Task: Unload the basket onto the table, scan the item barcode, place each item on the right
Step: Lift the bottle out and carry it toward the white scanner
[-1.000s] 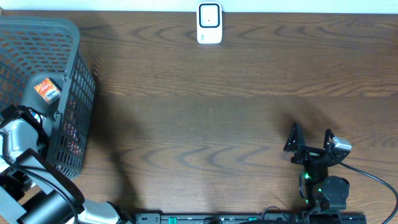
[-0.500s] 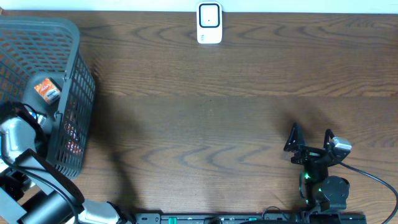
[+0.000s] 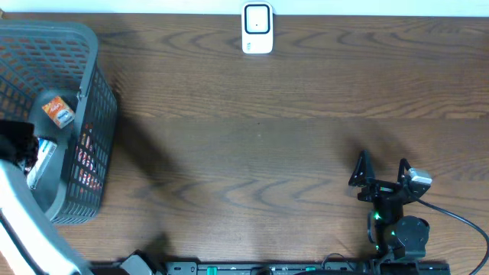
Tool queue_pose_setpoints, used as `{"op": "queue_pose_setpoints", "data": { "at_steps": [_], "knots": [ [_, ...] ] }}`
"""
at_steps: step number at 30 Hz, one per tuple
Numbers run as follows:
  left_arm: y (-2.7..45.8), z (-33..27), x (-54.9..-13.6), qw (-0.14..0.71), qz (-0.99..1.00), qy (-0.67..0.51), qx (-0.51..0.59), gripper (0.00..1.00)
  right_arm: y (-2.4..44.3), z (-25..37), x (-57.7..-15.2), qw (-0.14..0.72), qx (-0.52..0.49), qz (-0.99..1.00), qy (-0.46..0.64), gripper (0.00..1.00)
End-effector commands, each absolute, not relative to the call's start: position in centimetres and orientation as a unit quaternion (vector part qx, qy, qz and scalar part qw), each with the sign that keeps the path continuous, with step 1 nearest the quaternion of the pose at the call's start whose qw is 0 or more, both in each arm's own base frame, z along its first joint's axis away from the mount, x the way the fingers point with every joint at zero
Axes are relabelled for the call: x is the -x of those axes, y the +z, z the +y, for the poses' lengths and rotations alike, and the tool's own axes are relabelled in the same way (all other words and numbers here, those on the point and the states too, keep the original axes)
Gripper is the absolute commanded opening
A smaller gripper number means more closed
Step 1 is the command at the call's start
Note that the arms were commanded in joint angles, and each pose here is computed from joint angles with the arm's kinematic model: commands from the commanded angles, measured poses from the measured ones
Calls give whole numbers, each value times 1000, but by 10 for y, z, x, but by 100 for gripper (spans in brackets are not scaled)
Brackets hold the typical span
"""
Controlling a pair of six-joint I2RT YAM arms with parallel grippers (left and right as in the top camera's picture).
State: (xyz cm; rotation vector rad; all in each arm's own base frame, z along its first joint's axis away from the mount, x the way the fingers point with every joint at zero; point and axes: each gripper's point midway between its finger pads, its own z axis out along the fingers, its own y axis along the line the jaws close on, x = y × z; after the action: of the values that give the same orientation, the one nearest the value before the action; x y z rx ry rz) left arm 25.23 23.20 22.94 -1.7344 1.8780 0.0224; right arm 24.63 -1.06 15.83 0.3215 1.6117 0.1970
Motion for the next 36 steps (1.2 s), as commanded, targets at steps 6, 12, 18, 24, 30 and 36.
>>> {"op": "queue_pose_setpoints", "data": {
  "at_steps": [6, 12, 18, 24, 30, 36],
  "knots": [
    [361, 138, -256, 473, 702, -179, 502, 64, 158, -13, -246, 678, -143, 717, 81, 99],
    [407, 59, -263, 515, 727, -281, 358, 65, 158, -13, -246, 678, -143, 717, 81, 99],
    [403, -5, -277, 491, 781, -307, 235, 65, 158, -13, -246, 678, -143, 717, 81, 99],
    [365, -24, -287, 470, 826, -213, 227, 65, 158, -13, -246, 678, -143, 717, 81, 99],
    [324, -47, -298, 452, 859, -125, 208, 65, 158, -13, -246, 678, -143, 717, 81, 99],
    [271, -81, -317, 449, 871, -41, 198, 65, 158, -13, -246, 678, -143, 717, 81, 99]
  ]
}}
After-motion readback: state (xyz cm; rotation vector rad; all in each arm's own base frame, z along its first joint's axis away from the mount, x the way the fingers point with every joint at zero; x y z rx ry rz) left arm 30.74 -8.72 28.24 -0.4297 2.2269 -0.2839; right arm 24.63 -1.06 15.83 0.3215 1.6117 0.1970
